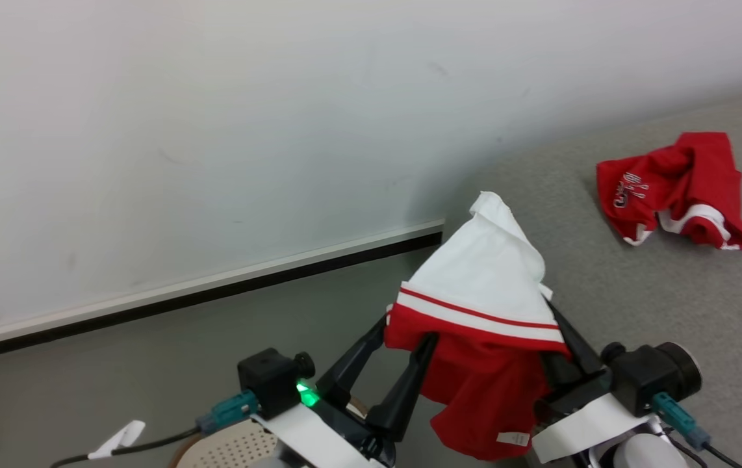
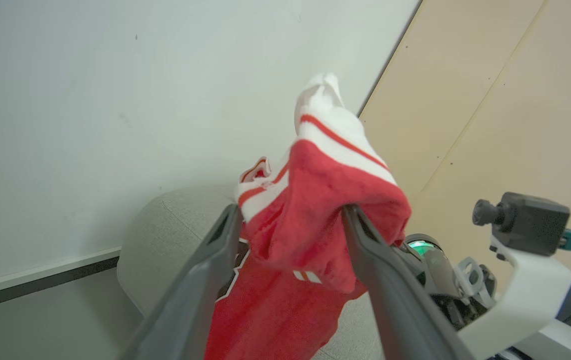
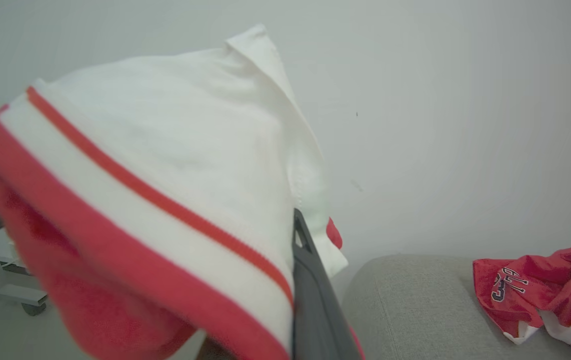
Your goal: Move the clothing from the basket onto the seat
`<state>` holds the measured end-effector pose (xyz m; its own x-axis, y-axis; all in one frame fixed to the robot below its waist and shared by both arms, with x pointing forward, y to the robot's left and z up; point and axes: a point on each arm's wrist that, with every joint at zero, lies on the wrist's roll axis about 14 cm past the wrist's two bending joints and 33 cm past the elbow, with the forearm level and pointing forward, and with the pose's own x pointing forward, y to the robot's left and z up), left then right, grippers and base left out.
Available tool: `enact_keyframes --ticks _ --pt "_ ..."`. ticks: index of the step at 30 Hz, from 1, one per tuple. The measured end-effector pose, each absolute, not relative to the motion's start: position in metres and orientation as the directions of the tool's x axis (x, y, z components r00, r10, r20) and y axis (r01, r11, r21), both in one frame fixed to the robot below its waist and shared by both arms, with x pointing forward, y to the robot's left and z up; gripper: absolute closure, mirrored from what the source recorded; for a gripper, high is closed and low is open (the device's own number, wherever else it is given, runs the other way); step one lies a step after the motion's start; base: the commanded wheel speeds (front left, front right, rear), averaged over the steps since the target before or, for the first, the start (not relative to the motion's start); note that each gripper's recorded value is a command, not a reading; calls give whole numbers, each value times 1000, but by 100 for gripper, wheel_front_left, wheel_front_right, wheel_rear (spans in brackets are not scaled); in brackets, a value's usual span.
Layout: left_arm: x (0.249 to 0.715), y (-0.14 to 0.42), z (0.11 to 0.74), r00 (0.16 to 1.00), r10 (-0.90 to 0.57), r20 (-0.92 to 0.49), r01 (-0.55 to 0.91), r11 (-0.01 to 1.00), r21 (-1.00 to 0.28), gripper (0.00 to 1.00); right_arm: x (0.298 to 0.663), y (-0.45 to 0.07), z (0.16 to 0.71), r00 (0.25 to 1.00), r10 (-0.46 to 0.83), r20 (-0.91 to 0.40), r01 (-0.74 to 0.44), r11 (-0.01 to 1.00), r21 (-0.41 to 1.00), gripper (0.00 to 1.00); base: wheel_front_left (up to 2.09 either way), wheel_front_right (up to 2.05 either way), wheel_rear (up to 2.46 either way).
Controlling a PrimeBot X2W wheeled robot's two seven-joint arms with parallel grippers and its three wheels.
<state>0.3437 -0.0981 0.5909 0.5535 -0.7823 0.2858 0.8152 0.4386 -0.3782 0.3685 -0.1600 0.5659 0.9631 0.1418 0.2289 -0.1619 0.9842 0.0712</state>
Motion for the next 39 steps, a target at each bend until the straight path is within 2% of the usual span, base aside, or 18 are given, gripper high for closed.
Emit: enact_keyframes --ticks 12,27,33,39 --pt "329 -138 571 457 -851 259 852 335 -402 0 336 -243 568 964 -109 243 96 993 67 100 0 0 0" --pt "326 -163 558 385 -887 256 869 254 -425 0 314 -284 577 936 -240 258 236 971 48 100 0 0 0" --pt "339 -163 556 379 -887 264 872 247 -421 0 328 -291 576 933 -257 251 254 966 44 100 0 0 0" --pt "371 -161 558 382 -879 283 878 250 -409 0 371 -294 590 930 -229 288 234 972 15 100 0 0 0"
